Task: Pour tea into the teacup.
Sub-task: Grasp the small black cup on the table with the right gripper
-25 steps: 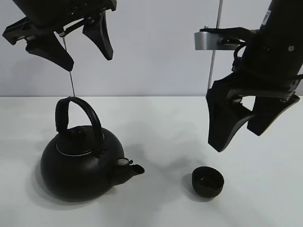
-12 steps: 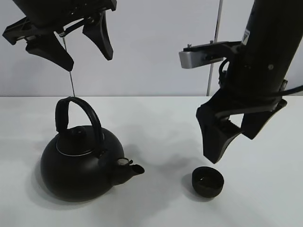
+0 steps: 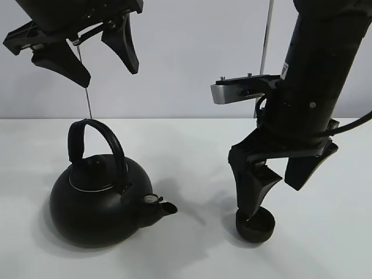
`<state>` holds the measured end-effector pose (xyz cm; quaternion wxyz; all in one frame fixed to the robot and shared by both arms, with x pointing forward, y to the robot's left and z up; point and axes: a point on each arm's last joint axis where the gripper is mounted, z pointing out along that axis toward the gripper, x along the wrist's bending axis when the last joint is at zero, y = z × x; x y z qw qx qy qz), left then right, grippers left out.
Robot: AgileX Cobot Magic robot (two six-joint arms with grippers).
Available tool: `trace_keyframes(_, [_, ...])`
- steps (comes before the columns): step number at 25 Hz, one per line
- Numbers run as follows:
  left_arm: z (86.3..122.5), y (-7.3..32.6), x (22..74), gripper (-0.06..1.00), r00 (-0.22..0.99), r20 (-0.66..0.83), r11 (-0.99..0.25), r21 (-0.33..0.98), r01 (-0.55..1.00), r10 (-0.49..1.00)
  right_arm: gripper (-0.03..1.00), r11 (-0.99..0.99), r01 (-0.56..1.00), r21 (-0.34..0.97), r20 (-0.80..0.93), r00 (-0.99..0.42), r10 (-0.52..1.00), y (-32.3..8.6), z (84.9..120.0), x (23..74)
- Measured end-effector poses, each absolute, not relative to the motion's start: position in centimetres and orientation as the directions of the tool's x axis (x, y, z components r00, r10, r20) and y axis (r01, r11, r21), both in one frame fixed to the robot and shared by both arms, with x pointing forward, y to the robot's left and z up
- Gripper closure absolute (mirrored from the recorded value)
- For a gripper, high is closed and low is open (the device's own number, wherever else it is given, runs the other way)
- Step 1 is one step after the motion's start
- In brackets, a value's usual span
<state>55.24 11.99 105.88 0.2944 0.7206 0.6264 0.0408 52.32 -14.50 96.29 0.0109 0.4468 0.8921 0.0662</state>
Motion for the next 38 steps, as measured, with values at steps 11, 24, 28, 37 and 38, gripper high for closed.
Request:
trace_keyframes(11, [105.9, 12.0, 55.2, 0.42, 0.212, -0.31, -0.042, 0.475, 0.879, 0.927, 0.35, 0.624, 0.779, 0.068, -0.045, -0.622, 0.782, -12.7, 94.1, 51.9])
trace_keyframes(24, [105.9, 12.0, 55.2, 0.42, 0.212, -0.31, -0.042, 0.475, 0.879, 0.927, 0.35, 0.591, 0.806, 0.036, -0.019, -0.59, 0.807, -12.1, 90.9, 52.5])
trace_keyframes(28, [105.9, 12.0, 55.2, 0.42, 0.212, -0.31, -0.042, 0.475, 0.879, 0.927, 0.35, 0.585, 0.81, 0.041, -0.012, -0.585, 0.811, -11.9, 90.3, 52.6])
trace_keyframes(37, [105.9, 12.0, 55.2, 0.42, 0.212, -0.31, -0.042, 0.475, 0.879, 0.927, 0.44, 0.57, 0.819, 0.068, -0.003, -0.572, 0.821, -11.6, 89.8, 52.9])
trace_keyframes(38, [105.9, 12.0, 55.2, 0.42, 0.212, -0.31, -0.042, 0.475, 0.879, 0.927, 0.51, 0.567, 0.821, 0.069, -0.003, -0.569, 0.823, -11.6, 89.8, 52.9])
